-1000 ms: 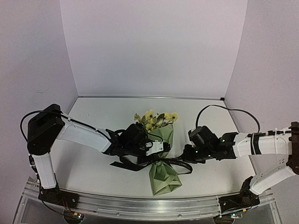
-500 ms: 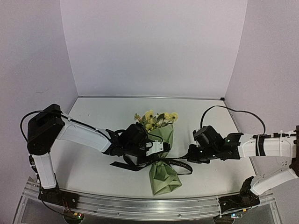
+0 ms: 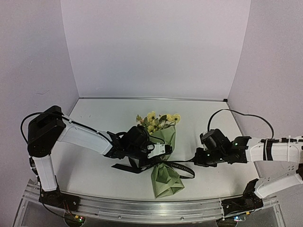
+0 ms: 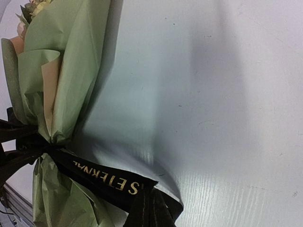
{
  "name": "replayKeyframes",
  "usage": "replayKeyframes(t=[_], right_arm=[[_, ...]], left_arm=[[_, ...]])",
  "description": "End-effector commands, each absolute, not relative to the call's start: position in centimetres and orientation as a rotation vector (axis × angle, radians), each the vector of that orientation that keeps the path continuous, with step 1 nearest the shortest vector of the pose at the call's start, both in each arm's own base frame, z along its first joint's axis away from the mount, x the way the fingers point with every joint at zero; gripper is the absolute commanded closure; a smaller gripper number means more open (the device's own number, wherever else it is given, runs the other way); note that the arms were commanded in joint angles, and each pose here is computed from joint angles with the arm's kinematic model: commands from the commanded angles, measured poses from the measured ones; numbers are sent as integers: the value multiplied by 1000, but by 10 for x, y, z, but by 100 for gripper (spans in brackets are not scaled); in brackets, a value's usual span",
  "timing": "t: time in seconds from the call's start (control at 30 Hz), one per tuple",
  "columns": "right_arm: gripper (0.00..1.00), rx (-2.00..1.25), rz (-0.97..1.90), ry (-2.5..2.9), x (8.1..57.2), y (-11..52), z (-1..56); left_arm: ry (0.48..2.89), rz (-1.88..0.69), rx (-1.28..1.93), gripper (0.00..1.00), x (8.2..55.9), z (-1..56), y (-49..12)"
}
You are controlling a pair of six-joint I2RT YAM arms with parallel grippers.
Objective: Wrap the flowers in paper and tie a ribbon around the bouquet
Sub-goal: Tie the half-tied ribbon around the folded bouquet.
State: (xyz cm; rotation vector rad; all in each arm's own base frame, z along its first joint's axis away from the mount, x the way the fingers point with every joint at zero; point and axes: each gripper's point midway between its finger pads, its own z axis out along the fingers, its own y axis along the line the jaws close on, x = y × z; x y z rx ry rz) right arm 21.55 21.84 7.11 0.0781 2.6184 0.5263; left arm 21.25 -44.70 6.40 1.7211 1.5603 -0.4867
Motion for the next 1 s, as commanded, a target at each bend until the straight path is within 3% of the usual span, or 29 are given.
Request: replayKeyframes(t=[0.0,0.97], right_arm=[[100,95,444,2604,215,197,71],[100,122,421,2621,215,182,68]], left_arm=[[1636,-481,1765,74,203,44,-431],[1672,-470,1742,74,199,43,-418]])
